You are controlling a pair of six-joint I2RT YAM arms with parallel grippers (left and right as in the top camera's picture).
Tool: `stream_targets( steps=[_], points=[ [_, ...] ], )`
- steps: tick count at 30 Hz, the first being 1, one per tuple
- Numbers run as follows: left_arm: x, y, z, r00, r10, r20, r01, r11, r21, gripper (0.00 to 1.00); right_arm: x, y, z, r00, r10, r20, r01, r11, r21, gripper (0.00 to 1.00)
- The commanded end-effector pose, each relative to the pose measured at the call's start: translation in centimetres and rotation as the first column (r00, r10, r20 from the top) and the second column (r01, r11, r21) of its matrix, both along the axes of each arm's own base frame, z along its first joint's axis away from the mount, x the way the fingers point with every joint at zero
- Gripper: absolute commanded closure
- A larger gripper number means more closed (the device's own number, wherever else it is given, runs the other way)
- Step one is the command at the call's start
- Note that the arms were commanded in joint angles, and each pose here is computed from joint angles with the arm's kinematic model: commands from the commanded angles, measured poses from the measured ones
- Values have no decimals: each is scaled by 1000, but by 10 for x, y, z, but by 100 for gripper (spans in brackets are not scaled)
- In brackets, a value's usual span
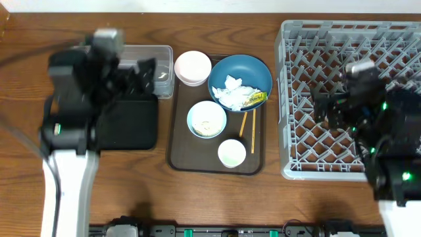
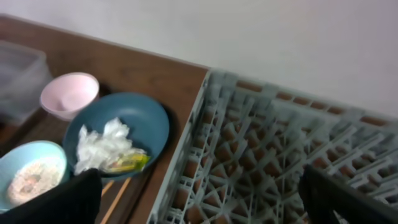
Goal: Sort waste into correct bins and load items into the dishwasher rack
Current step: 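Reach the left gripper to the blue plate and grasp the tissue and wrapper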
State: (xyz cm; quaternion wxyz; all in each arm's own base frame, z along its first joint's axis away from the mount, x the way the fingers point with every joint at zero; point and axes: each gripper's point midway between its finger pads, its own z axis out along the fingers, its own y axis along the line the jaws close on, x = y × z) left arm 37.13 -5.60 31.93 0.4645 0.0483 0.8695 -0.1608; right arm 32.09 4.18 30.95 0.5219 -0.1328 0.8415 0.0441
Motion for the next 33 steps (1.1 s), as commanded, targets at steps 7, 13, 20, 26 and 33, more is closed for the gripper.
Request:
stream_targets(
  steps=[7, 13, 20, 26, 33],
  points=[
    [51, -82, -66, 905, -231, -357, 305, 937, 168, 9, 9, 16, 5, 995, 66, -73, -60, 995, 84, 1],
    [64, -140, -130, 829, -323, -456, 431, 889, 154, 9, 4, 16, -4, 991, 68, -114, -59, 995, 85, 1],
    [46, -199, -177, 722, -479, -499, 650, 718, 251, 9, 0, 16, -12, 986, 68, -151, -56, 995, 86, 1],
    [47, -220, -216, 707, -465, -533, 673, 675, 302, 9, -1, 16, -13, 985, 68, -158, -55, 995, 87, 1],
    [53, -235, -252, 692, -468, -550, 685, 667, 293, 8, -1, 16, -15, 984, 68, -164, -55, 995, 87, 1]
  ],
)
